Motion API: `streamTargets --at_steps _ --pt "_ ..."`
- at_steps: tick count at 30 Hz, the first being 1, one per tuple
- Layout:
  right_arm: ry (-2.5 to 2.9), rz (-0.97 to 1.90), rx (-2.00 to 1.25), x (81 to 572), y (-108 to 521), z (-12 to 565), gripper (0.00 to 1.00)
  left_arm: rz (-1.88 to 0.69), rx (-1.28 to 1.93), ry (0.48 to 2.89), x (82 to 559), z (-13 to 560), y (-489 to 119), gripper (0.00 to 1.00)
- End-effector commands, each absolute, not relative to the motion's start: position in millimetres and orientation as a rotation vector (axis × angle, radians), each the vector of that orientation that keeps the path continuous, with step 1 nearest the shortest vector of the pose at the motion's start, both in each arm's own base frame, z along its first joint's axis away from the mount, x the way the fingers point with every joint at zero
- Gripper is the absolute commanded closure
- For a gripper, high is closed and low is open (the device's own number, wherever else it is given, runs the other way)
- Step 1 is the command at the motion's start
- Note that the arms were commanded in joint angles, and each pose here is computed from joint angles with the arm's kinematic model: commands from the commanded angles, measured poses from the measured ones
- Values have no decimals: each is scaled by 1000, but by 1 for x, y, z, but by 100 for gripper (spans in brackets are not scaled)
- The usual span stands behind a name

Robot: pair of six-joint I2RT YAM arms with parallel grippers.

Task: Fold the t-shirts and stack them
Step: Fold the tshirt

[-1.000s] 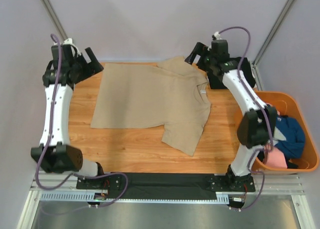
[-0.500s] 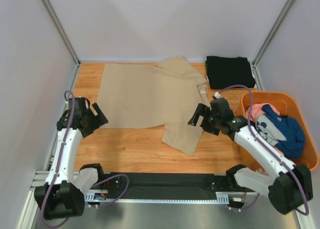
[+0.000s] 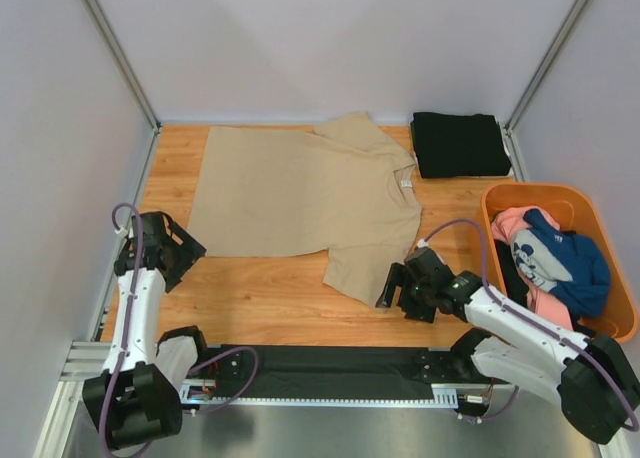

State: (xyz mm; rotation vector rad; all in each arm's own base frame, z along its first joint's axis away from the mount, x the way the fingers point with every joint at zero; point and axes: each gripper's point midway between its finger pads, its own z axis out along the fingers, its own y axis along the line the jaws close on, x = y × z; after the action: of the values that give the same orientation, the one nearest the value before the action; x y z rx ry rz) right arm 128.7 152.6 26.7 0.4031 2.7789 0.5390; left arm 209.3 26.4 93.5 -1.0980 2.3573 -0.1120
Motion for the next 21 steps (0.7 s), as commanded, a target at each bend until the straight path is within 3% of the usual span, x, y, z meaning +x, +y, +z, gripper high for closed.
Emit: streamTargets --at_steps 1,4,8,14,18,21 --pt "2740 618 392 138 172 25 15 -136 -1137 2279 224 92 36 11" --pt "2770 616 369 138 179 13 19 -141 -1158 2311 223 76 34 12" --pt "2791 636 336 140 190 8 33 -136 -1196 2338 219 58 33 13" --pt "2797 614 293 142 192 7 77 -98 -1212 2318 218 53 38 16" --pt "2797 613 273 144 194 8 94 -88 -1207 2332 219 49 39 16" --pt "2798 612 260 145 195 9 99 -84 -1214 2347 220 47 40 16"
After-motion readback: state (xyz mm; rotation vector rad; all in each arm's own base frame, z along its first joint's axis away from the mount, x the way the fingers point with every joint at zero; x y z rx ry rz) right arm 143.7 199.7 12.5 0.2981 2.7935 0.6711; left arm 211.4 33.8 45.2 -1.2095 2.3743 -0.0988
